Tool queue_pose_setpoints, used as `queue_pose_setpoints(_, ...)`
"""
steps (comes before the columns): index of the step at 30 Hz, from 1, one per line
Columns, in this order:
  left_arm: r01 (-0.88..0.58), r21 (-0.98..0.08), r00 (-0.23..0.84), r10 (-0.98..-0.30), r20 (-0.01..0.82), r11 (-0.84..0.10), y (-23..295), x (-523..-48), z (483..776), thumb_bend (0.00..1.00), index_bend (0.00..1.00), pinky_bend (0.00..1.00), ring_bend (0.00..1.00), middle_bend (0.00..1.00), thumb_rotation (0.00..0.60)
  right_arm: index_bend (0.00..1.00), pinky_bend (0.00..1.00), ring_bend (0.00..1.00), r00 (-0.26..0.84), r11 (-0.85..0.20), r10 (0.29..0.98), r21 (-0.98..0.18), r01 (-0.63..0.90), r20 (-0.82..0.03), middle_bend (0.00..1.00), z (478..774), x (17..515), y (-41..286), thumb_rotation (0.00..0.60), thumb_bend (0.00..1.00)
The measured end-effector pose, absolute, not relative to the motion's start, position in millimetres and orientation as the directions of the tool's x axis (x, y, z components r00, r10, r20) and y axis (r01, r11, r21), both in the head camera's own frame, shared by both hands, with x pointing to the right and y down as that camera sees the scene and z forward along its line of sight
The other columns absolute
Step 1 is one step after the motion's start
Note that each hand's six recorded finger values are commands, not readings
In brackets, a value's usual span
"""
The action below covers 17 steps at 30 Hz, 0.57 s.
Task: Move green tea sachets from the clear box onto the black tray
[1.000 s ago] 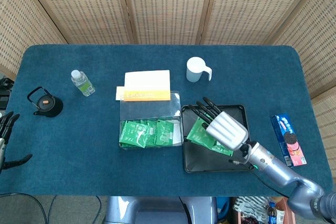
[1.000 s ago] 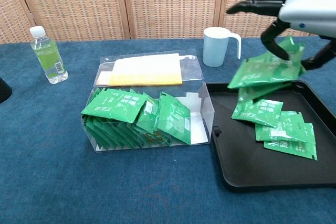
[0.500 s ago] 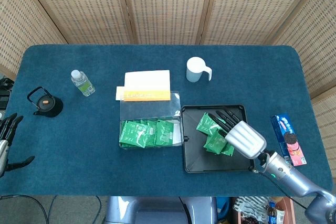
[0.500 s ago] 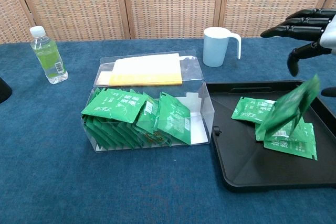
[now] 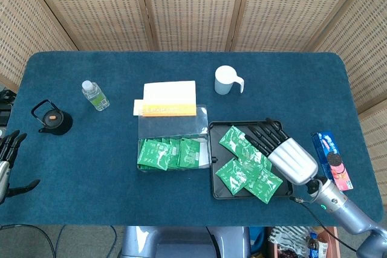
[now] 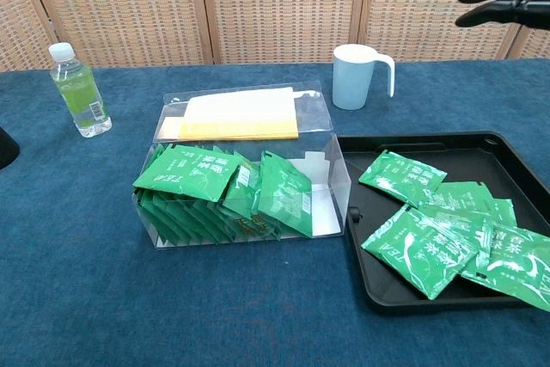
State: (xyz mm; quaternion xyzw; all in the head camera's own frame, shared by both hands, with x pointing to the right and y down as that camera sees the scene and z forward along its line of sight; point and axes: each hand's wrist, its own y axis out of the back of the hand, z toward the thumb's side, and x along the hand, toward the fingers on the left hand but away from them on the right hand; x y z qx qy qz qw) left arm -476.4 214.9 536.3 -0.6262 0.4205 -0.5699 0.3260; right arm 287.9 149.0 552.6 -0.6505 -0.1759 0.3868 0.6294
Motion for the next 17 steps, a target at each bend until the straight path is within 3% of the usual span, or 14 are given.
queue_pose_setpoints(9,-0.15,-0.888,0.012,-0.899,0.437,-0.434,216.4,-472.8,536.1,0.14,0.0,0.0,0.0,0.0,0.6,0.0,0.0,0.0,0.466,-0.257,0.833,-0.955,-0.15,-0.298,0.0,543.9,325.2,175.4,0.6,0.0)
queue_pose_setpoints(17,-0.132,-0.896,0.033,-0.905,0.424,-0.424,219.8,-467.4,534.0,0.14,0.0,0.0,0.0,0.0,0.6,0.0,0.0,0.0,0.248,-0.314,0.918,-0.949,-0.017,-0.309,0.0,549.1,369.9,220.4,0.6,0.0)
